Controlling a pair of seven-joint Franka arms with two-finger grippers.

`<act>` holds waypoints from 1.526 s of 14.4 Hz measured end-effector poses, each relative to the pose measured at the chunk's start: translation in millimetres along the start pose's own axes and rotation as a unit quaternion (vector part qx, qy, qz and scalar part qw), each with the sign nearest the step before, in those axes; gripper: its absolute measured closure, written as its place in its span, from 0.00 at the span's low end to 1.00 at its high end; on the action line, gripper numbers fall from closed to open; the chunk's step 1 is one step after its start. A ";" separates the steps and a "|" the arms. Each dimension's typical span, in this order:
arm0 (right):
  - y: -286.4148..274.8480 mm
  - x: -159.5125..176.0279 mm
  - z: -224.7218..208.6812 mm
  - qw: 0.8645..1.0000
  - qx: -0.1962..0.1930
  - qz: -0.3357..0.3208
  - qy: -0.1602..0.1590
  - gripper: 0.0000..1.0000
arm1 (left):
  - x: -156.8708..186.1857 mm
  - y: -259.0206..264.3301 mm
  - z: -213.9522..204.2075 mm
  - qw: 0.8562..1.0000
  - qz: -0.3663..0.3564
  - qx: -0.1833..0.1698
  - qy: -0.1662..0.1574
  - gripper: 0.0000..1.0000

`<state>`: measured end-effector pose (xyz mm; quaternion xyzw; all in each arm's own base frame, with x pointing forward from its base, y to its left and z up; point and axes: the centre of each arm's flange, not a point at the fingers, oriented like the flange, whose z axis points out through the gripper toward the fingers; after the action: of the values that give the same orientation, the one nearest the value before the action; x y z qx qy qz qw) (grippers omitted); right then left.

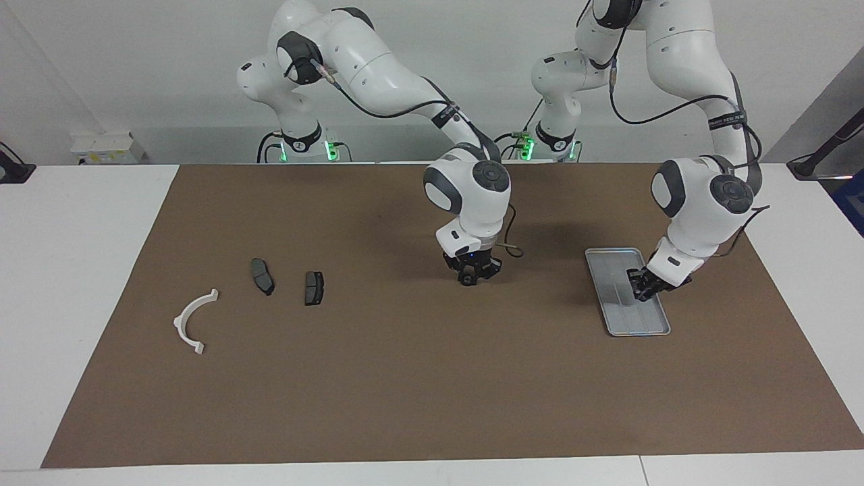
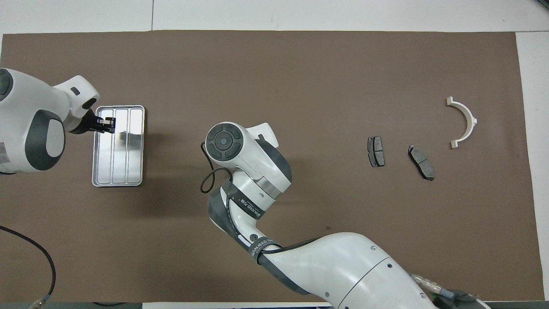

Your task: Place bearing gear from tray to pile

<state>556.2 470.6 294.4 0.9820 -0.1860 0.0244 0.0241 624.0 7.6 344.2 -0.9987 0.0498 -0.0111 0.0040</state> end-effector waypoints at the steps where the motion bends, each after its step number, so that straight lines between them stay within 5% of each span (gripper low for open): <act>1: 5.2 12.0 -5.1 1.000 -0.002 0.003 0.001 0.65 | 0.1 0.1 0.0 1.000 0.000 0.000 0.000 0.76; 7: 81.8 113.7 -71.9 1.000 -0.001 -0.024 0.001 0.65 | 2.3 23.4 -1.4 0.999 -0.046 -0.002 0.002 0.76; 13: 185.9 184.7 -141.9 0.995 -0.014 -0.100 -0.016 0.65 | -13.2 188.6 -28.1 0.990 -0.139 -0.002 0.003 0.76; 18: 277.5 240.4 -169.5 0.985 -0.010 -0.171 -0.015 0.65 | -65.6 343.0 -37.8 0.980 -0.196 -0.011 0.010 0.76; 22: 336.5 272.5 -167.8 0.977 -0.009 -0.211 -0.020 0.65 | -105.9 416.9 -30.1 0.977 -0.212 -0.022 0.014 0.76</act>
<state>679.6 68.0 490.2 0.9991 0.0246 -0.0027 0.0340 476.5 -396.9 368.1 -0.9862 -0.1624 -0.0243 -0.0215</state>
